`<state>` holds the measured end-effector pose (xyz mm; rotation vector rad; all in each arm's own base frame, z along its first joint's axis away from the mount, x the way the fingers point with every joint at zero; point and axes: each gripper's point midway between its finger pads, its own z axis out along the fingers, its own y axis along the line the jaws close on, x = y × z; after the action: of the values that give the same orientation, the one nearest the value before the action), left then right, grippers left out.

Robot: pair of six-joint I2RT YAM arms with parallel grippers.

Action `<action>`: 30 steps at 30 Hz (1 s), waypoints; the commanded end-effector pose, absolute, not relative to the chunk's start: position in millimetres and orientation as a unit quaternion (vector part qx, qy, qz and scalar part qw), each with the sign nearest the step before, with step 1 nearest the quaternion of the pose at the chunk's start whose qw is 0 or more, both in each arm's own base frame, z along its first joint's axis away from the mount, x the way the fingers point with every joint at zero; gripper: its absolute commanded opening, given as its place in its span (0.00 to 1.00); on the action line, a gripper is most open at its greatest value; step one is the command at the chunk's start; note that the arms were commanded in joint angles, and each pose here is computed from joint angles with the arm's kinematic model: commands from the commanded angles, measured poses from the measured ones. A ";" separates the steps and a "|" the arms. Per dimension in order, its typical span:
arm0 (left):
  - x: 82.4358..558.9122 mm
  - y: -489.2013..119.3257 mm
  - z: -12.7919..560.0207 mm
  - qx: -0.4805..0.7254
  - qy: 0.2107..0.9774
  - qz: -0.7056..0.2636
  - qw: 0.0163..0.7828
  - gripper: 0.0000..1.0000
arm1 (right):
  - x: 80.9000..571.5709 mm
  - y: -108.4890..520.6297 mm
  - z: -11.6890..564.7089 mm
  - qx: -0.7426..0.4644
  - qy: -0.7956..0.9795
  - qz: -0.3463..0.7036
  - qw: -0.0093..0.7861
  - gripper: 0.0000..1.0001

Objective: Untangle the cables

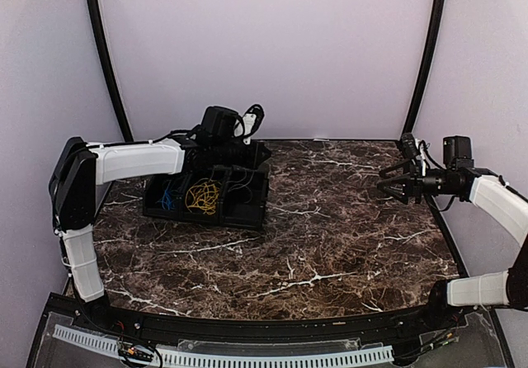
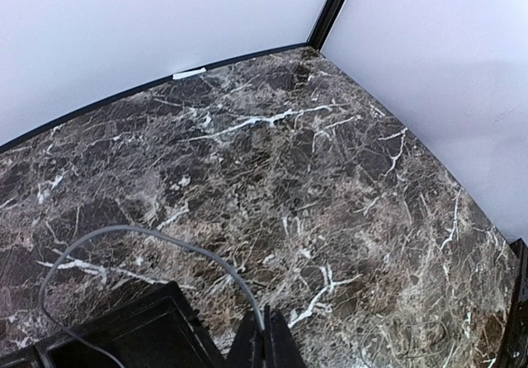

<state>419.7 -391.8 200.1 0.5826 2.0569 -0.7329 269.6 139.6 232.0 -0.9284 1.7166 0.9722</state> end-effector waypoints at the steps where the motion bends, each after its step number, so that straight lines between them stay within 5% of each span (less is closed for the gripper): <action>1: 414.1 -399.1 254.3 0.224 0.792 -0.332 0.461 0.00 | 270.2 138.5 230.8 -0.381 0.697 0.391 0.464 0.64; 30: 368.4 -361.2 171.9 0.173 0.848 -0.311 0.393 0.00 | 271.0 140.3 221.9 -0.385 0.701 0.405 0.442 0.64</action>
<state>372.5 -367.0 162.5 0.4514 2.1805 -0.7974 269.0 139.6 215.4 -0.9354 1.7641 1.0020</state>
